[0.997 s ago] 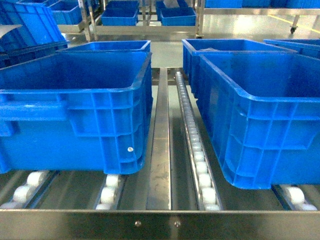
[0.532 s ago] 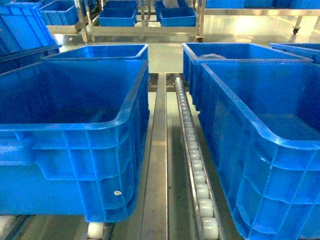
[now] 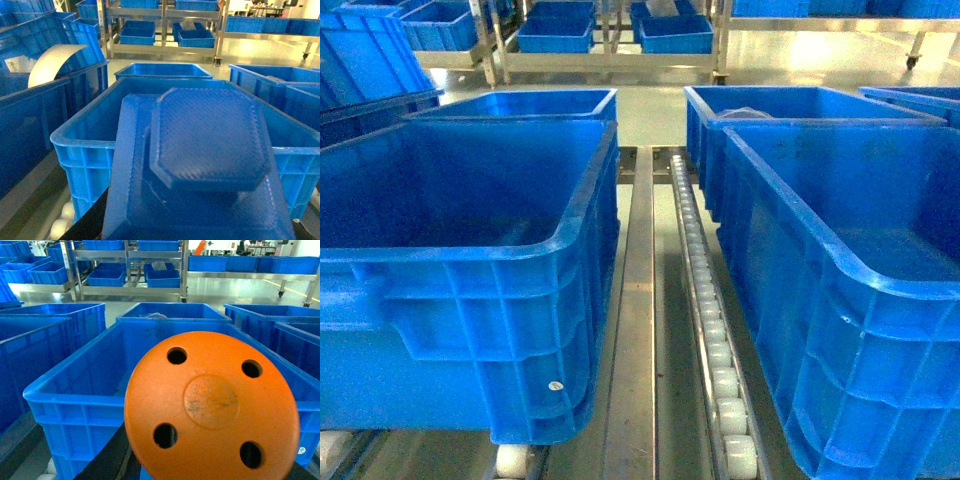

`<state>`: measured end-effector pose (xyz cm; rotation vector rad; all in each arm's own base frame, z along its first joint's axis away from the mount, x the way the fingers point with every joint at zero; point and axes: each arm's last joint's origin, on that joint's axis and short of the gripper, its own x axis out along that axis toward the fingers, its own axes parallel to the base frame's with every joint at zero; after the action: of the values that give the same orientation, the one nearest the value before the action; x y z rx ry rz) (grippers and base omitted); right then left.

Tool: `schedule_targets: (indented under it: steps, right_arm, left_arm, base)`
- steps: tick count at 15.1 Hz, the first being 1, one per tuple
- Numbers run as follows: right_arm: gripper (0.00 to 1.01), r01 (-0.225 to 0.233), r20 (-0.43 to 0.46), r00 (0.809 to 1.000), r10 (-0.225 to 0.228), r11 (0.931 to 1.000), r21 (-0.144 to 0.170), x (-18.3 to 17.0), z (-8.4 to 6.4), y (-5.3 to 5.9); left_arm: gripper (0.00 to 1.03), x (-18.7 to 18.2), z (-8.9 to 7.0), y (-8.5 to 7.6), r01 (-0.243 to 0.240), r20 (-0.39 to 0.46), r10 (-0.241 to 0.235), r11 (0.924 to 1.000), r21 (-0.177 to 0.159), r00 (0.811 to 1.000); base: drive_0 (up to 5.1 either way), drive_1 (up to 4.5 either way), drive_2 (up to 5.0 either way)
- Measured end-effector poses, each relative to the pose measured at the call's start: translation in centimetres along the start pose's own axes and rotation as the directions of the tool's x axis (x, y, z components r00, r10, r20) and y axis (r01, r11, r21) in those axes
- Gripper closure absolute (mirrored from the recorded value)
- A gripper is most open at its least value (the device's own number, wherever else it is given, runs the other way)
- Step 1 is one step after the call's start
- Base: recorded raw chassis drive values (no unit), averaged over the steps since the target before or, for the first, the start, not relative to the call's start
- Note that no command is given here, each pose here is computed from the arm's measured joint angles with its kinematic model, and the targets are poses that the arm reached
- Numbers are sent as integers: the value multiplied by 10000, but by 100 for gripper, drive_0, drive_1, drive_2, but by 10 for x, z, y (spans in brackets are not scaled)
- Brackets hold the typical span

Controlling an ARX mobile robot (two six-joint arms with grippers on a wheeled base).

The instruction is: Sort blue parts and orange caps into right shelf containers

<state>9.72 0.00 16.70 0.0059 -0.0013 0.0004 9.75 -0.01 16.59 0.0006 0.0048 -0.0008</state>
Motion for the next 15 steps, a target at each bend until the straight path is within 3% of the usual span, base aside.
schedule_targets:
  steps: [15]
  right_arm:
    - [59,0,0,10000,0,10000,0,0,0,0]
  left_arm:
    - [61,0,0,0,0,4,0,10000,0,10000]
  base:
    - [0,0,0]
